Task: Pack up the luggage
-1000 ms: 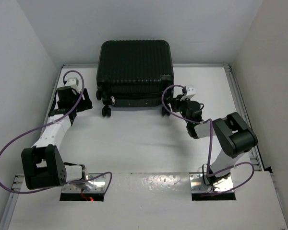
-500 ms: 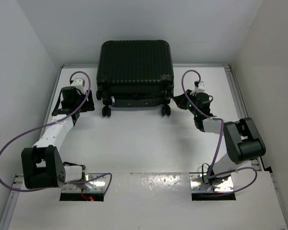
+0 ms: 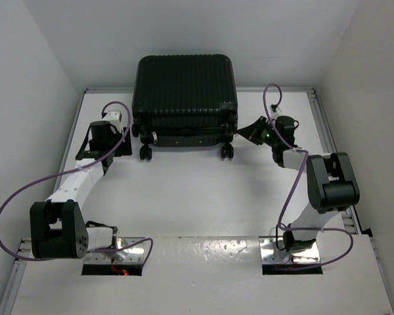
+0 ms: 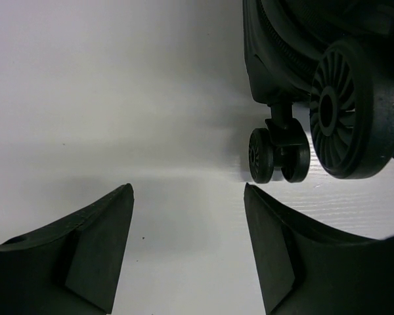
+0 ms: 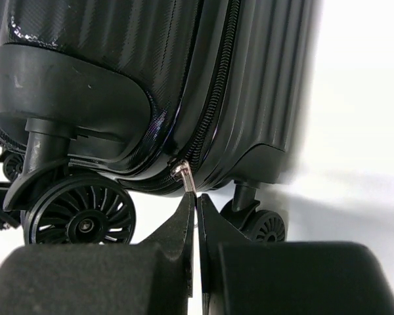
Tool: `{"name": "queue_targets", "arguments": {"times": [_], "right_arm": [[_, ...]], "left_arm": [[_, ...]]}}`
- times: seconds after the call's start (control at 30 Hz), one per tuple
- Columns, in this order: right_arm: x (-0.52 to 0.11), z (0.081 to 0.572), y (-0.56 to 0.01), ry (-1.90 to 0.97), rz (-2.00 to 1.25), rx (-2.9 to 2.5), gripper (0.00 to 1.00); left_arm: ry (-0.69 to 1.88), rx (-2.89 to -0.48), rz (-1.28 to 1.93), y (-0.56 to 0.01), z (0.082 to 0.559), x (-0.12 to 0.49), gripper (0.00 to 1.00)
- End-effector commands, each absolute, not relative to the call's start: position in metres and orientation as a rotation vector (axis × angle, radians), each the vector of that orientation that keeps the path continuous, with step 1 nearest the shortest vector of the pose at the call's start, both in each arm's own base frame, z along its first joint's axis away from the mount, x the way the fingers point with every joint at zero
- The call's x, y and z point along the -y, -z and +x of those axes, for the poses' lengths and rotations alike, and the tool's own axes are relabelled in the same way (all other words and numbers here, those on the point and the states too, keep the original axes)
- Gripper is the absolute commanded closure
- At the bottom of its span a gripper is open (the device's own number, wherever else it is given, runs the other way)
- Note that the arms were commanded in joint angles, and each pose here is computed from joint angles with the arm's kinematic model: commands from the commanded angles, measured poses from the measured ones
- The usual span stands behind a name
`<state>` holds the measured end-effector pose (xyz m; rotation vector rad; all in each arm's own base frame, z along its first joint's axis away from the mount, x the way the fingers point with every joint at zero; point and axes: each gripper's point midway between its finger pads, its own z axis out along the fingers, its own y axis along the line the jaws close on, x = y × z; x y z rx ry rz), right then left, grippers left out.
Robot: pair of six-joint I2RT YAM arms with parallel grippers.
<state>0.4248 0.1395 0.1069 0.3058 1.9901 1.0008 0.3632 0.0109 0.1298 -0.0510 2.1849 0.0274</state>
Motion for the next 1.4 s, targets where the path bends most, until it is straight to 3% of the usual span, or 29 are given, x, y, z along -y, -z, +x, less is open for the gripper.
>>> {"name": "queue_targets", "arguments": {"times": [0.0,0.37,0.43,0.63,0.73,0.77,0.8,1.0,1.17,1.37], "right_arm": [[-0.144,0.434,-0.121,-1.02,0.207,-1.93,1.0],[-0.157,0.443,-0.113,-1.017,0.141,-1.91,0.99],[-0.158,0.444,-0.111,-1.013,0.135,-1.91,0.92],[-0.165,0.446,-0.114,-1.028,0.116,-1.897,0.89],[-0.168,0.446,-0.115,-1.034,0.111,-1.895,0.8],[-0.167,0.447,-0.116,-1.033,0.111,-1.892,0.69],[-0.169,0.445,-0.115,-1.038,0.109,-1.898,0.65],[-0.169,0.443,-0.116,-1.043,0.08,-1.886,0.48],[-0.172,0.445,-0.122,-1.073,0.044,-1.868,0.45],[-0.173,0.443,-0.126,-1.101,0.015,-1.857,0.52]], "left_arm": [[-0.031,-2.153,-0.03,-0.137,0.364,-0.007,0.27],[-0.036,-2.181,-0.025,-0.13,0.361,-0.006,0.27],[-0.036,-2.172,-0.025,-0.134,0.363,-0.006,0.27],[-0.042,-2.19,-0.013,-0.129,0.362,-0.006,0.27],[-0.043,-2.199,-0.013,-0.125,0.36,-0.006,0.27],[-0.043,-2.2,-0.013,-0.125,0.36,-0.006,0.27],[-0.043,-2.2,-0.013,-0.125,0.36,-0.006,0.27],[-0.043,-2.2,-0.013,-0.125,0.36,-0.006,0.27],[-0.043,-2.219,-0.013,-0.119,0.36,-0.006,0.27],[-0.033,-2.22,-0.008,-0.119,0.36,-0.005,0.27]]}}
